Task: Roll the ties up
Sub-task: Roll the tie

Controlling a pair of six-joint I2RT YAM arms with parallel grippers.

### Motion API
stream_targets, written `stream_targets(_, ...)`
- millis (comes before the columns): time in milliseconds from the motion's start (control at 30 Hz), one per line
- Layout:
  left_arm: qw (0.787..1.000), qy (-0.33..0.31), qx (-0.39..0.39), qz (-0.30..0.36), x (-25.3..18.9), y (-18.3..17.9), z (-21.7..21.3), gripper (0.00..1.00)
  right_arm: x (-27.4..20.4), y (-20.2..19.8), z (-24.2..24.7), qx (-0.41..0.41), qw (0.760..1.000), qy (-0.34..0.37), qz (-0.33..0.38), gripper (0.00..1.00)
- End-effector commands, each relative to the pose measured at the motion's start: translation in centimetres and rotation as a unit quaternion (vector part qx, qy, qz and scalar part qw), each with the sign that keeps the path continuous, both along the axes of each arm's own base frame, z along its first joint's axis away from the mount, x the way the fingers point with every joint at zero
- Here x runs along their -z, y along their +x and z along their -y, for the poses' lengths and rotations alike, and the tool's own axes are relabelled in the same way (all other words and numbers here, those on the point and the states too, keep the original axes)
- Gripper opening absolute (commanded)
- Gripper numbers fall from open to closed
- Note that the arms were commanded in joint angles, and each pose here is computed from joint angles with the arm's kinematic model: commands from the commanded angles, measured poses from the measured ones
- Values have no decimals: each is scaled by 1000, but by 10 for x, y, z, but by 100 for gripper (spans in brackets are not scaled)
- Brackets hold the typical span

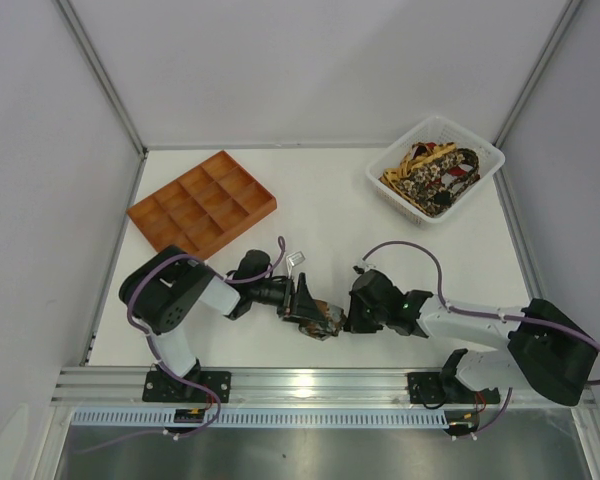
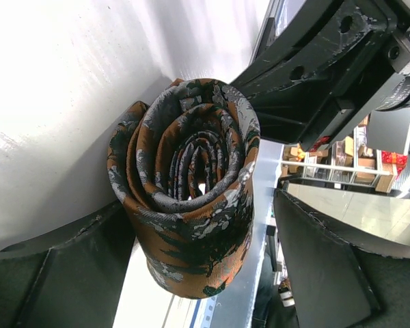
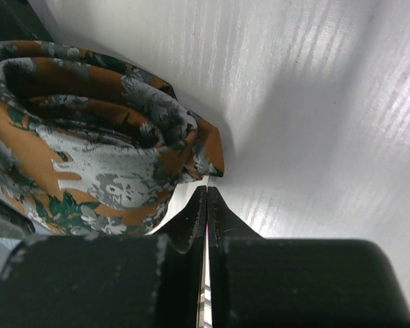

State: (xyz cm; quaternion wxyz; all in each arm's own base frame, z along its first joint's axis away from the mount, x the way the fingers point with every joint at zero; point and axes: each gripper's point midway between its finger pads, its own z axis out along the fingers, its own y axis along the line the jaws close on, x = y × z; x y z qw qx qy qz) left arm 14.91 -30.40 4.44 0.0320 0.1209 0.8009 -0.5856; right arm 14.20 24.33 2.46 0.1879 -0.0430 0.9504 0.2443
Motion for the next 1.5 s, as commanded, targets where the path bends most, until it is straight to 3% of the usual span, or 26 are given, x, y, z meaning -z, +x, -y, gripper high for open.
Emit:
stream_targets(0,1000,6,2,12,9,-2,0,87,-7,7,-17,-3,999,32,13,0)
stream_targets(533,1000,3,5,14,8,-5,1,88,-6,18,-38,7,999,43,19,0)
stream_targets(733,1000,7,6,10,10,-5,1,83,-6,20,-36,14,999,38,19,0)
stream_targets(933,1000,9,6,13,11,-6,1,86,-6,23,-30,23,999,25,26,0)
stream_targets(1167,1000,19,4,10,16,-4,1,77,-10,25,-29,25,999,19,32,0)
stream_targets(1467,1000,17,5,11,15,-2,2,80,-9,15,-29,19,999,19,32,0)
